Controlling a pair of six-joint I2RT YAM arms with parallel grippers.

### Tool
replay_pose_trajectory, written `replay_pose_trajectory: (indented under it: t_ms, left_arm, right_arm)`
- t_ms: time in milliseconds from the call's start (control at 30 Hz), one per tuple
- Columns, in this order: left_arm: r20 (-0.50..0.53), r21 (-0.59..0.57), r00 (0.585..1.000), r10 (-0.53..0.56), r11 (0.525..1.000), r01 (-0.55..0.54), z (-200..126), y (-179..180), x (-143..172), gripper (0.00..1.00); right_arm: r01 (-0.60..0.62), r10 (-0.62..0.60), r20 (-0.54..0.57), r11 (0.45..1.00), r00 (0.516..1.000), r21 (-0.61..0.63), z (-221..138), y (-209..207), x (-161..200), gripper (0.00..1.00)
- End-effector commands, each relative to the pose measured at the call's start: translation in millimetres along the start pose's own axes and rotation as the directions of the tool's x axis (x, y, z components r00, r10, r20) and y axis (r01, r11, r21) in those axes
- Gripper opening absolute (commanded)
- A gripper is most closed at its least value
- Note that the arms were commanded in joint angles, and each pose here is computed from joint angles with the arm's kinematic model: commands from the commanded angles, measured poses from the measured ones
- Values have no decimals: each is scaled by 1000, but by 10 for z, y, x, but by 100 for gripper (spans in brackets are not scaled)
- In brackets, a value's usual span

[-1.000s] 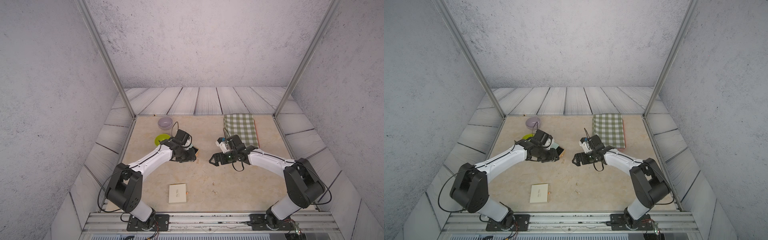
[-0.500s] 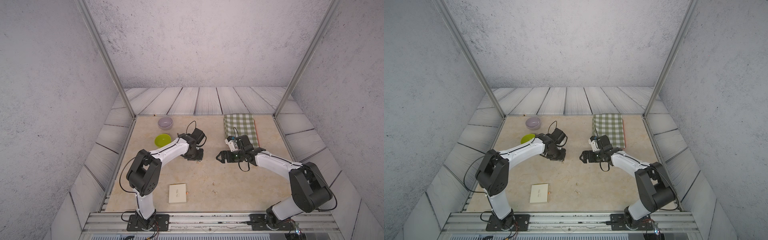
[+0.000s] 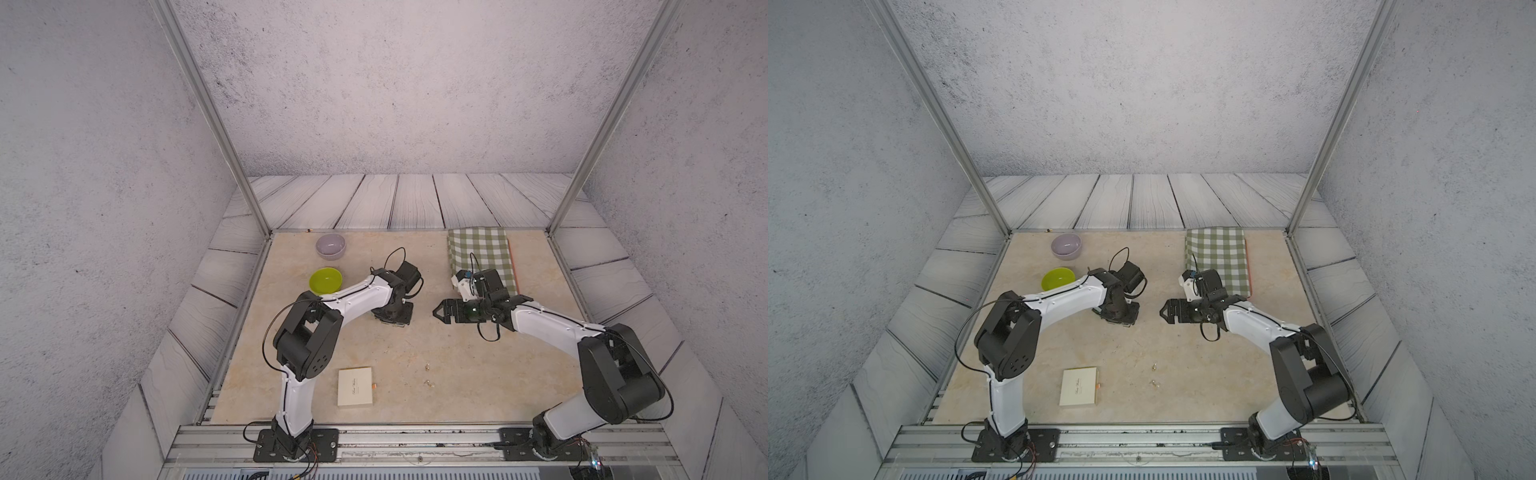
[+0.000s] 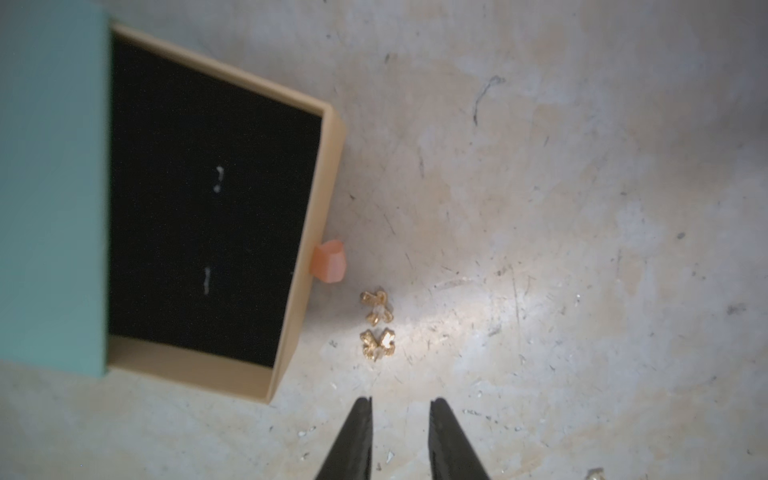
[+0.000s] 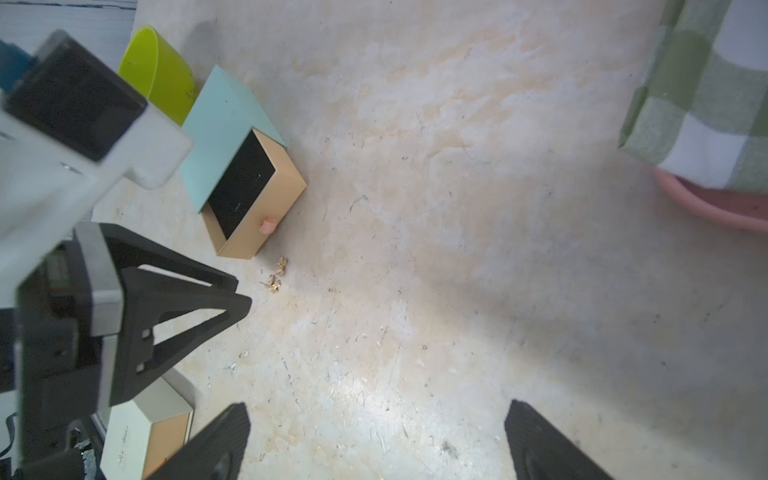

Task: Place the earrings into the drawer-style jewelry box
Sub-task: Pick up the earring from the center of the board.

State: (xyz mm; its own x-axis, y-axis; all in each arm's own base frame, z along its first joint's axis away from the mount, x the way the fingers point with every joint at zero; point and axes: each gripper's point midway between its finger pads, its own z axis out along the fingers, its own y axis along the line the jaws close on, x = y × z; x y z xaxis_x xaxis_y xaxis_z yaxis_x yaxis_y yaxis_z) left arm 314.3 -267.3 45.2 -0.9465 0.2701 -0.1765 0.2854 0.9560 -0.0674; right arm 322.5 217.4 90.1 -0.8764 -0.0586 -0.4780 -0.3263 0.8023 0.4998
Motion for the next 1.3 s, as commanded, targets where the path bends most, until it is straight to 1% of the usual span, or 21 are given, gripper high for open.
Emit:
replay_pose_trajectory:
  t_ms: [0, 300, 533, 700, 800, 1000, 1167, 1267]
  left_arm:
    - [-15, -56, 1000, 20, 998, -21, 45, 83, 1, 26]
    - [-30, -71, 999, 25, 997, -27, 130, 98, -8, 19]
    - [-35, -93, 999, 25, 995, -28, 166, 134, -15, 18]
    - [-45, -80, 999, 26, 996, -30, 207, 100, -31, 16]
    - [-50, -77, 998, 27, 997, -31, 210, 96, -25, 14]
    - [-48, -80, 999, 24, 996, -28, 188, 109, -18, 3]
    - [-43, -77, 999, 26, 997, -30, 159, 105, -25, 0]
    - [-45, -67, 999, 25, 997, -28, 129, 93, -20, 0]
  right_arm:
    - [-17, 17, -17, 1000, 1000, -8, 55, -37, 52, 99]
    - [-22, 22, -19, 1000, 1000, -12, 57, -44, 56, 99]
    - [-25, 25, -18, 1000, 1000, -16, 53, -39, 50, 99]
    - [-30, 30, -19, 999, 999, -18, 55, -50, 56, 99]
    - [-30, 29, -15, 999, 999, -19, 44, -49, 46, 99]
    - [-31, 31, -12, 999, 999, -19, 39, -53, 42, 99]
    - [-36, 36, -15, 999, 999, -22, 51, -61, 46, 99]
    - [-34, 33, -5, 999, 999, -28, 33, -42, 24, 99]
